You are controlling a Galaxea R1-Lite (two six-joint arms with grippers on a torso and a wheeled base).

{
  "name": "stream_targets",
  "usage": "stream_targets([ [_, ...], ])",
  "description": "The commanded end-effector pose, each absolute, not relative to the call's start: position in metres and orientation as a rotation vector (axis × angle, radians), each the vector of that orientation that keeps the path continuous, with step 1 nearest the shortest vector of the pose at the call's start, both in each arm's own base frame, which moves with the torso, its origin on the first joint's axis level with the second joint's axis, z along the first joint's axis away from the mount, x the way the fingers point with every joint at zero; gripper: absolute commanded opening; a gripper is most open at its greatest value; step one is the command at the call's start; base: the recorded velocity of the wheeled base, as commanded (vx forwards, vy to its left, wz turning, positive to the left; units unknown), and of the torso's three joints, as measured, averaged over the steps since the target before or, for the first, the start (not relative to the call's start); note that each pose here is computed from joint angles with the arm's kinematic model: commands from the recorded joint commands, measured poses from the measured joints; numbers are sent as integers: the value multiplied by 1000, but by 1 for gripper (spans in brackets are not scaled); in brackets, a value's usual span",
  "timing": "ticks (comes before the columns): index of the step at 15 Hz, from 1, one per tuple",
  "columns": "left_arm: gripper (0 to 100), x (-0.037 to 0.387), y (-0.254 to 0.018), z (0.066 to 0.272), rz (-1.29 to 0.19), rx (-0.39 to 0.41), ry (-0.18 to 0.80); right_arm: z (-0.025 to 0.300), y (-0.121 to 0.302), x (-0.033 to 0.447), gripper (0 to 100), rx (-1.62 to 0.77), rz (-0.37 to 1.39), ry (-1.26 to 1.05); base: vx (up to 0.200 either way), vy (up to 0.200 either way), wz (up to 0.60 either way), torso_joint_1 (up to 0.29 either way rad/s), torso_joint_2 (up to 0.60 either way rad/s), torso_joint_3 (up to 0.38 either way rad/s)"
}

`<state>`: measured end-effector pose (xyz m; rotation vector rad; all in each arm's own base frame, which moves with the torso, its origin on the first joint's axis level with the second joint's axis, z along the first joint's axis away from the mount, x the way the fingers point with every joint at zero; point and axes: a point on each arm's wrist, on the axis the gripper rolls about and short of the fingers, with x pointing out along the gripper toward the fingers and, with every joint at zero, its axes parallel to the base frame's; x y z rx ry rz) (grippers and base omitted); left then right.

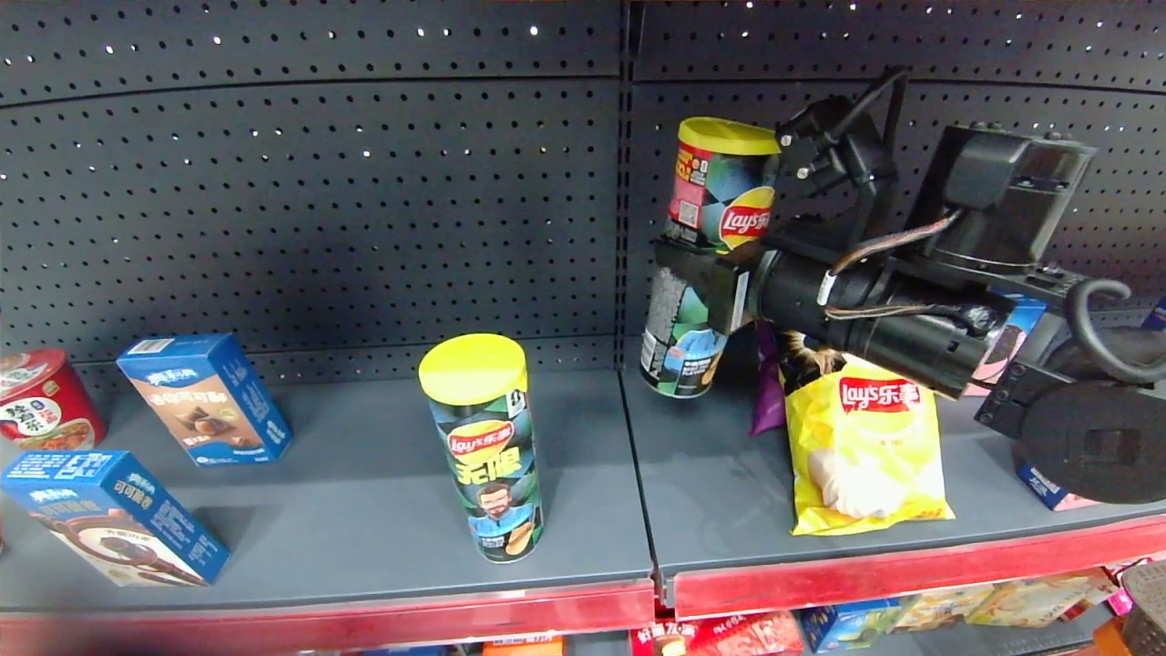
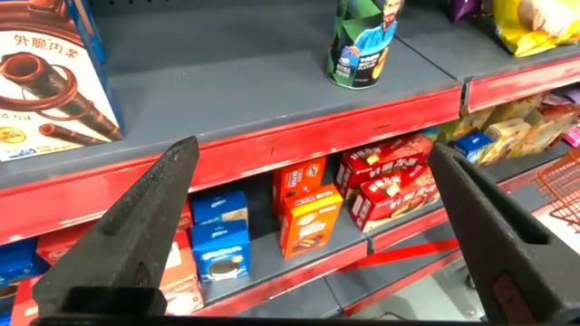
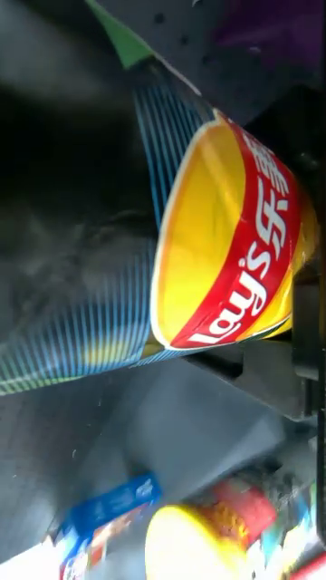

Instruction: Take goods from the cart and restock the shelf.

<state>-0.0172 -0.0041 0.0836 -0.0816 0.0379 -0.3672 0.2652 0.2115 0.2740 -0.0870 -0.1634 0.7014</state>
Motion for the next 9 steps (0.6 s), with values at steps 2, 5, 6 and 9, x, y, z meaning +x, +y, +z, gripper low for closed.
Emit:
stream_targets([
  [2, 100, -17, -4, 84, -368, -83, 43, 262, 214, 271, 0, -100, 642, -122, 0, 0, 0, 0, 0, 0],
  [5, 100, -17, -4, 84, -365, -80, 42, 258, 217, 266, 0, -104, 657, -107, 0, 0, 0, 0, 0, 0],
  [6, 100, -17, -4, 84, -361, -78, 42, 259, 217, 267, 0, -103, 657, -110, 0, 0, 0, 0, 0, 0],
  [9, 100, -17, -4, 84, -342, -78, 39, 257, 217, 267, 0, -102, 691, -108, 0, 0, 0, 0, 0, 0],
])
